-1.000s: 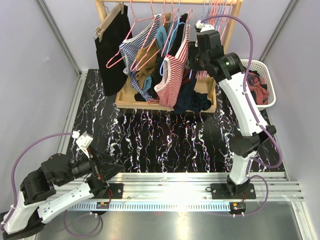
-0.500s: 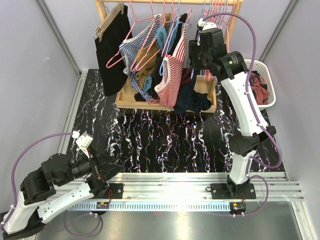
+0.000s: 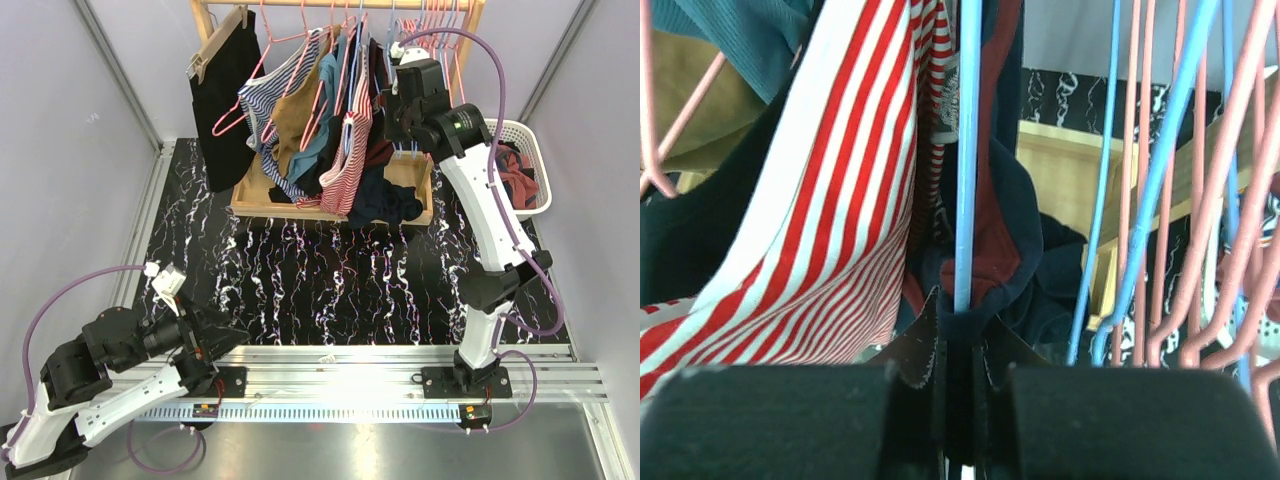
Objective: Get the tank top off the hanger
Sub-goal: Grab a hanger with a tank top on it with the right arm
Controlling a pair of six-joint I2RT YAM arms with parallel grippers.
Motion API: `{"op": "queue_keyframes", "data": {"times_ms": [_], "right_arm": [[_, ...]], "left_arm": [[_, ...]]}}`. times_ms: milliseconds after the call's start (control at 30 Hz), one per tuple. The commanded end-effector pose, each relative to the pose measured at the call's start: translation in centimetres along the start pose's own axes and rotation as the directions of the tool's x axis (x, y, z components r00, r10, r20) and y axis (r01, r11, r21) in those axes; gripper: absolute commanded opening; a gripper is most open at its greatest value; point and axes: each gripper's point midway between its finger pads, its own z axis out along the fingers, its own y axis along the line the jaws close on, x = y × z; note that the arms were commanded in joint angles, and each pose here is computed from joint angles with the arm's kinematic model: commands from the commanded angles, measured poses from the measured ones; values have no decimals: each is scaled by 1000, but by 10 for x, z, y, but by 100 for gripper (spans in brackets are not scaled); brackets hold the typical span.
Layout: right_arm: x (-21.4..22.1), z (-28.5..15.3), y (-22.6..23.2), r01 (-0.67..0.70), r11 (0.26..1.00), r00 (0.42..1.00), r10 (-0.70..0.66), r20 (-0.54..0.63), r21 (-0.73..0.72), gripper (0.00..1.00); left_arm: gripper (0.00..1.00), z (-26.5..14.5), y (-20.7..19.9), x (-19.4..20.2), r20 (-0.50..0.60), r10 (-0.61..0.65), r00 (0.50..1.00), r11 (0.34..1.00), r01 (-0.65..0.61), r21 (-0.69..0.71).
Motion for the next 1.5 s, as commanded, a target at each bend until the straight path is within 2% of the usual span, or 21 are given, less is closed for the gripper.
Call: {"op": "queue_keyframes", "data": {"times_ms": [0,267,333,367,433,500,533,733,833,867,1033,1200,1300,1467], "right_arm": [[-40,-34,-7,31,999,987,-29,161,-11,0],[-63,-72,-21,-25,1000,945,23,327,2,0],[-50,-81,-24,-33,999,942,35,333,-10,0],[-61,-101,-25,-54,998,914,67,400,-42,0],[-47,-94,-23,-62,996,905,85,417,-67,0],[-45,-114,-24,-71,992,876,112,470,-104,0],[-27,-104,-24,-73,992,888,112,446,-104,0],[-17,-127,-22,-24,985,841,113,529,-172,0],[-25,-126,-26,11,992,864,54,500,-126,0],[-25,-112,-23,22,993,881,35,471,-115,0],[-44,-111,-16,39,990,874,32,485,-136,0],[-53,-139,-18,-5,985,854,95,512,-175,0],[-41,-160,-20,-52,974,861,155,485,-219,0],[2,-183,-23,-114,956,900,215,380,-269,0]], "left_arm": [[99,3,-8,-10,34,4,999,1000,-5,30],[99,4,-10,-14,42,11,999,1000,-13,29],[99,4,-10,-15,43,14,999,999,-16,29],[99,5,-11,-16,44,14,999,999,-16,30],[99,6,-12,-17,43,15,999,999,-16,29],[99,6,-13,-17,40,16,999,999,-18,30],[99,6,-13,-17,40,16,999,999,-18,29],[99,7,-13,-18,32,17,999,1000,-17,22],[99,10,-11,-22,41,23,999,1000,-23,-2],[99,11,-11,-22,37,24,999,1000,-24,-2],[99,13,-13,-24,37,21,999,1000,-21,5],[99,6,-11,-23,50,13,999,1000,-13,2],[99,5,-10,-23,56,15,998,1000,-15,1],[99,12,-11,-21,40,28,999,1000,-28,7]]}}
